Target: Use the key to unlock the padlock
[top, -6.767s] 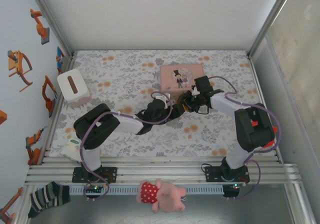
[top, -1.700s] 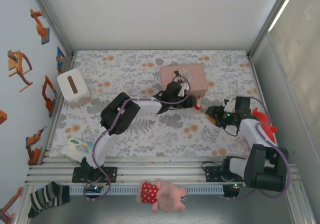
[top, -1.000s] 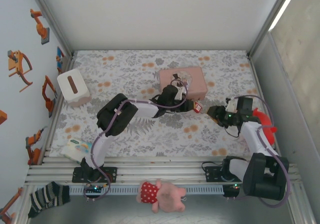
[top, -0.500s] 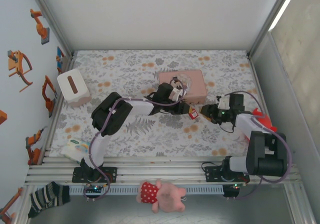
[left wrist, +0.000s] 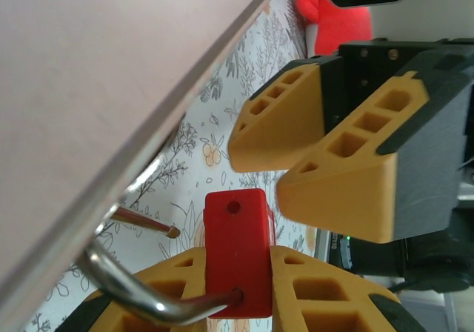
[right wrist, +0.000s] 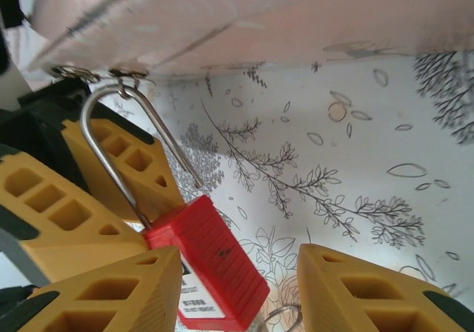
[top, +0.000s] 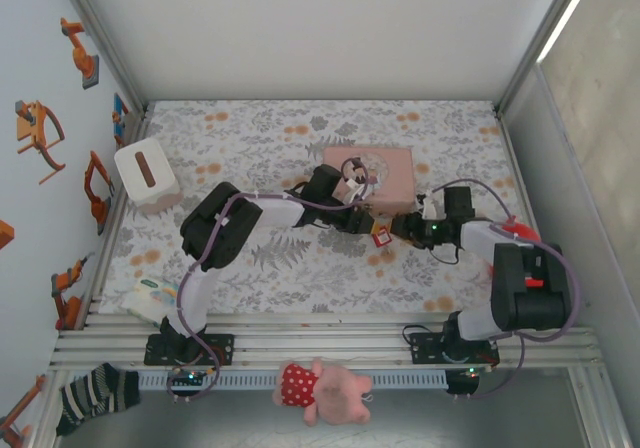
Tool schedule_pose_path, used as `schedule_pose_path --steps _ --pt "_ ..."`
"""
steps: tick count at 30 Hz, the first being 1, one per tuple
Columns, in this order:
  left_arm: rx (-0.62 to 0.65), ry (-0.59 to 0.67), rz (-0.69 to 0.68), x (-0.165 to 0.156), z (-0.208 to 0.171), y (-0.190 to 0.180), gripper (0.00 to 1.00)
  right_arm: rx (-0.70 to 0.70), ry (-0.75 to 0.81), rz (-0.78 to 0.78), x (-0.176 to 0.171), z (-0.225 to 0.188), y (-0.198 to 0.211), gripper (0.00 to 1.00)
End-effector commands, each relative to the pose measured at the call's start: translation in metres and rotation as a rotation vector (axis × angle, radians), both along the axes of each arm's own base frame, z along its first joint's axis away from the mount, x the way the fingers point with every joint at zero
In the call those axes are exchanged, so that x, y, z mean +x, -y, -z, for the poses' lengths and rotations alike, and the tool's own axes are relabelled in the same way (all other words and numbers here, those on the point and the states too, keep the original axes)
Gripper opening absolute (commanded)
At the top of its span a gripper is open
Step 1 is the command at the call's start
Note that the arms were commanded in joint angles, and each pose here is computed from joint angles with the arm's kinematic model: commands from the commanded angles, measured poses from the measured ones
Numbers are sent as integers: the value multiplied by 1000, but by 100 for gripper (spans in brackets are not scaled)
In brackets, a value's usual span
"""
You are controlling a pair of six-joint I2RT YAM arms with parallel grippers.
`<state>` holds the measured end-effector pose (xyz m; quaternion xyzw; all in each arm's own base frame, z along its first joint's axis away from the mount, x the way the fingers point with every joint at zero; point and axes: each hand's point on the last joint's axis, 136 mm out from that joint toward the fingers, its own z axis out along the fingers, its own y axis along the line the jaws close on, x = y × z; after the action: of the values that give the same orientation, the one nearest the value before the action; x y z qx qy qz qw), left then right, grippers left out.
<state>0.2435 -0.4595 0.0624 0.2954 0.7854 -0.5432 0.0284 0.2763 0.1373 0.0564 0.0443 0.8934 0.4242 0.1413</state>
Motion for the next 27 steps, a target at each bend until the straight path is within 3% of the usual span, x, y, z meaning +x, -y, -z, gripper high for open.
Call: schedule_pose_path --steps 1,15,23,27 --pt "-32 -55 105 -21 -15 -6 9 24 29 -63 -7 4 -13 44" --pt "-54 -59 109 -17 -14 -6 9 177 96 -155 -14 -19 -43 44" --pt "-78 -51 104 -8 -22 -11 9 179 89 -187 -26 -23 -54 44" --pt "-70 -33 97 -1 -24 -14 9 100 106 -149 -21 -25 -46 44"
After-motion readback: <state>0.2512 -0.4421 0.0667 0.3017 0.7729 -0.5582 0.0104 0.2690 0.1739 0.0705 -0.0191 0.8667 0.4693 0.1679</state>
